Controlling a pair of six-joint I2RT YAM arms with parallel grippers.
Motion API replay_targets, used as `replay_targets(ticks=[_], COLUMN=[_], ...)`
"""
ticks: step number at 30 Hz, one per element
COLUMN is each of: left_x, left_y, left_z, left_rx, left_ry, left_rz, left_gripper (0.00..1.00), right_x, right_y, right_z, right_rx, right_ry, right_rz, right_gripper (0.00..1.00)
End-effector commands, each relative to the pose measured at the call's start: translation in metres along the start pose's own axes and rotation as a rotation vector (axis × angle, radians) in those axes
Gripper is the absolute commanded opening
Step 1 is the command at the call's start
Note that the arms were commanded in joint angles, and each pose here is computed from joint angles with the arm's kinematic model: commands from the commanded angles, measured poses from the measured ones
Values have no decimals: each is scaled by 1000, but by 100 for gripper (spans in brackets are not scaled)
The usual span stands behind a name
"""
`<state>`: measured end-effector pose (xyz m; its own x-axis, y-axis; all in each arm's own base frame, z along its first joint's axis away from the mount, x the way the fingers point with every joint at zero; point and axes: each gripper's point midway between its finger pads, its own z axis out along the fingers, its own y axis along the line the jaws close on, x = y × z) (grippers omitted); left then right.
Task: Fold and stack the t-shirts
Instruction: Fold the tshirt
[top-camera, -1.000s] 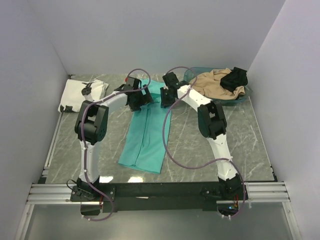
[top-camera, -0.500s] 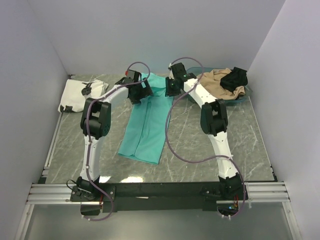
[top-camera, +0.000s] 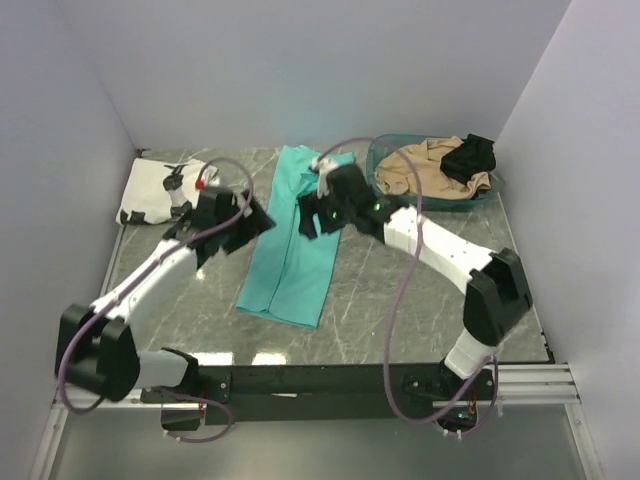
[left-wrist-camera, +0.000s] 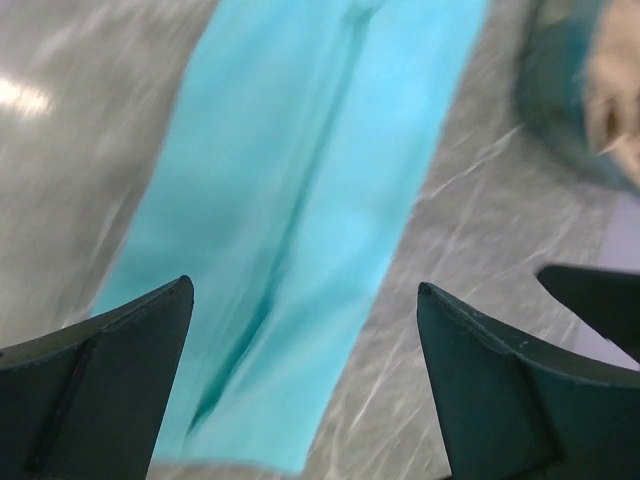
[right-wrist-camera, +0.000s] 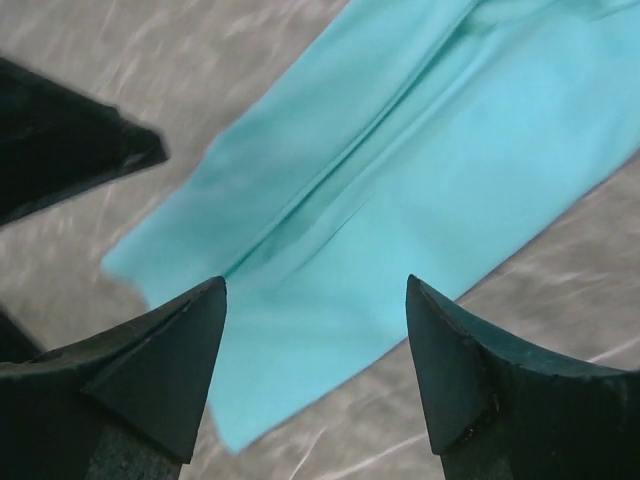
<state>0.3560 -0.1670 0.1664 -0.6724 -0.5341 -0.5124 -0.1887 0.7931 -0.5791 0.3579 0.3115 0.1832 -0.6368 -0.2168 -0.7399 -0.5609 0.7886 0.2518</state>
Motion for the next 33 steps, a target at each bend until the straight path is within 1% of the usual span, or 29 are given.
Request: replay_targets(ticks=[1,2,3,4,5,6,7,8,9,10,11,12,14,15,17,18,20,21,23,25,28,30,31,33], left_x=[55,70,77,84,92,100,105,113,118,119,127,130,138,141,145,146,150,151,154,156,159,160,160,161], left_y=[57,69,77,85,94,103,107,116,121,129,137,141,146,148,157,160,164,164,166,169,173,173,172,173], left_z=[-5,-15,-20,-24,-31,-36,-38,-41,-43,-42,-42,-42,-39,-38,-37,-36,-34,-33,-31,-32,-32,-34,-34,-37], left_rx=[-120,-126,-135,-150,-161,-186,-189,-198,-209,-236,-255,-265,-275,-288,-327,-341,-354,-354,-352,-370,-391,-394,-390,-397], left_ry=[81,93,97,100,99,119,122,128,136,122,137,144,169,180,191,191,202,205,212,223,237,240,238,241], left_rz=[-107,-130,-136,-142,-157,-161,-162,-167,-172,-171,-180,-182,-181,-185,-190,-193,-190,-192,-189,-193,-188,-194,-197,-205], left_gripper=[99,100,99,99,99,100,99,99,99,98,97,91,84,76,68,62,57,52,49,41,34,27,24,18], right_x=[39,51,70,80,88,107,114,119,137,145,152,165,176,183,190,194,200,202,209,214,226,235,239,245], right_y=[36,42,48,49,64,65,65,79,77,79,81,82,83,85,90,93,94,91,88,84,74,72,73,73], right_z=[-1,-2,-5,-5,-10,-10,-11,-14,-14,-14,-14,-13,-10,-9,-8,-7,-5,-4,-3,-2,-1,1,1,3], right_rx=[-23,-23,-28,-6,-23,-22,-13,-47,-46,-51,-54,-59,-50,-53,-65,-71,-67,-50,-30,-2,46,60,57,69], right_ry=[-20,-11,10,20,21,51,52,41,72,80,89,105,124,133,146,144,156,157,176,183,199,217,230,241], right_rz=[-44,-38,-46,-51,-48,-44,-36,-13,-10,0,30,37,71,74,85,82,90,93,98,94,93,98,100,106], right_gripper=[79,79,79,79,79,79,79,79,79,79,79,79,77,77,75,75,74,74,72,70,69,67,65,59])
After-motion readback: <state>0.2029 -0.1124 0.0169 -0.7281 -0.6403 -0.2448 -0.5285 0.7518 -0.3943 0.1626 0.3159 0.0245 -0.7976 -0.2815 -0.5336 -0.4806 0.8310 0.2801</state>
